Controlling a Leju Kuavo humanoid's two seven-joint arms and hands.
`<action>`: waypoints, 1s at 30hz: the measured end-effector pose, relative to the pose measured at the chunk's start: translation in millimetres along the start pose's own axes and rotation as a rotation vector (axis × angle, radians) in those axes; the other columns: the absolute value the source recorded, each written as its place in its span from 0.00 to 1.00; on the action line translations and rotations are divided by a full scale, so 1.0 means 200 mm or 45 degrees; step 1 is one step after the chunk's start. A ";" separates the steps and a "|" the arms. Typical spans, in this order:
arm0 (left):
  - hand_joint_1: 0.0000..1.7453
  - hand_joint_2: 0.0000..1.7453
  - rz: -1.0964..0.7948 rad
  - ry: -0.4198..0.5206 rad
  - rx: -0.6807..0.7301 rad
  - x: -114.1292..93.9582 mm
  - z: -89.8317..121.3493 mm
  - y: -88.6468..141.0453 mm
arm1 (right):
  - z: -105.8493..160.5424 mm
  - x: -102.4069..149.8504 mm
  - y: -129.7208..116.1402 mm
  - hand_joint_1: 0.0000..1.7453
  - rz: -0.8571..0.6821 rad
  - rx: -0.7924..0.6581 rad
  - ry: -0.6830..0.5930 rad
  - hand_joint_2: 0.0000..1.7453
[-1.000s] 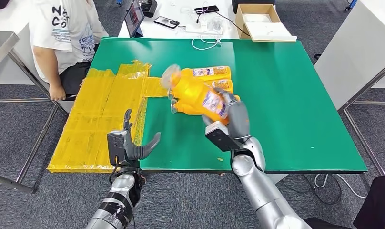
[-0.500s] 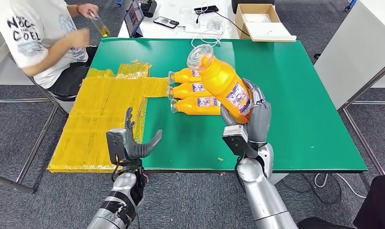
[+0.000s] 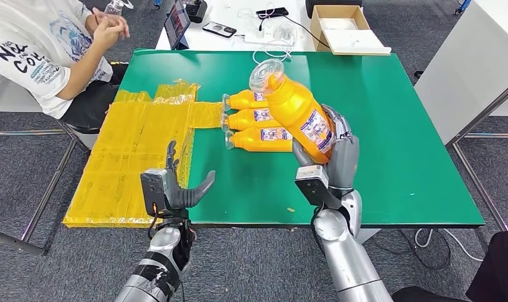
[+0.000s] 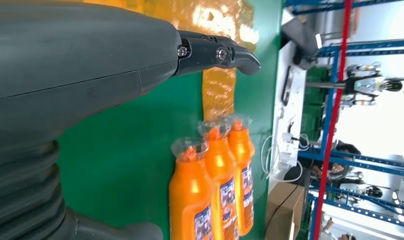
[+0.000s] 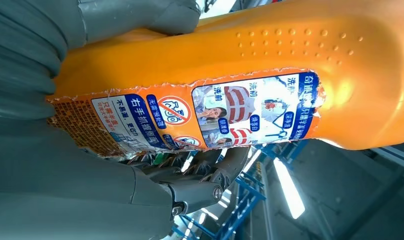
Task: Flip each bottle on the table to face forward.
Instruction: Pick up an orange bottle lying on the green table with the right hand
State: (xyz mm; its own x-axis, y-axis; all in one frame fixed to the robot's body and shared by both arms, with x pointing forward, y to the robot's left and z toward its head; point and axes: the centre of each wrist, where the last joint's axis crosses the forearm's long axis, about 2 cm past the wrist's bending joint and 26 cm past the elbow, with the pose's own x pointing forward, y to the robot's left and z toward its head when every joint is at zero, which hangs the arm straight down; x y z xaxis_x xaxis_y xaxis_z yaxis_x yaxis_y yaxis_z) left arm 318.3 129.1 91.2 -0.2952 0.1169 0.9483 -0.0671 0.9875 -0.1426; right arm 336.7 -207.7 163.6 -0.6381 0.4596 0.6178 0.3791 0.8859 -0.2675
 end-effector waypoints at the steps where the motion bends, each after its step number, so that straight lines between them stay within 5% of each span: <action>1: 0.00 1.00 0.030 0.015 -0.015 0.00 0.00 0.00 | 0.00 0.00 0.00 1.00 -0.009 0.018 0.009 1.00; 13: 0.00 1.00 0.342 0.038 -0.352 0.11 -0.02 -0.14 | 0.26 -0.05 0.26 1.00 -0.073 0.362 0.132 1.00; 30: 0.00 1.00 0.419 0.059 -0.445 0.13 0.01 -0.22 | 0.28 -0.03 0.41 1.00 -0.100 0.452 0.210 1.00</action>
State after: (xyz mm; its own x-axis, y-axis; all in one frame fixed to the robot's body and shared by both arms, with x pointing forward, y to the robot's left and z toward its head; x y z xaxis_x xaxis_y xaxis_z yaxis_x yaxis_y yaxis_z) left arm 312.2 89.2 122.3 -0.2037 0.4260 0.8815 0.3492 0.8728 -0.3411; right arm 334.5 -134.3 95.8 -0.5290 0.3988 0.7491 0.0598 0.8980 -0.4359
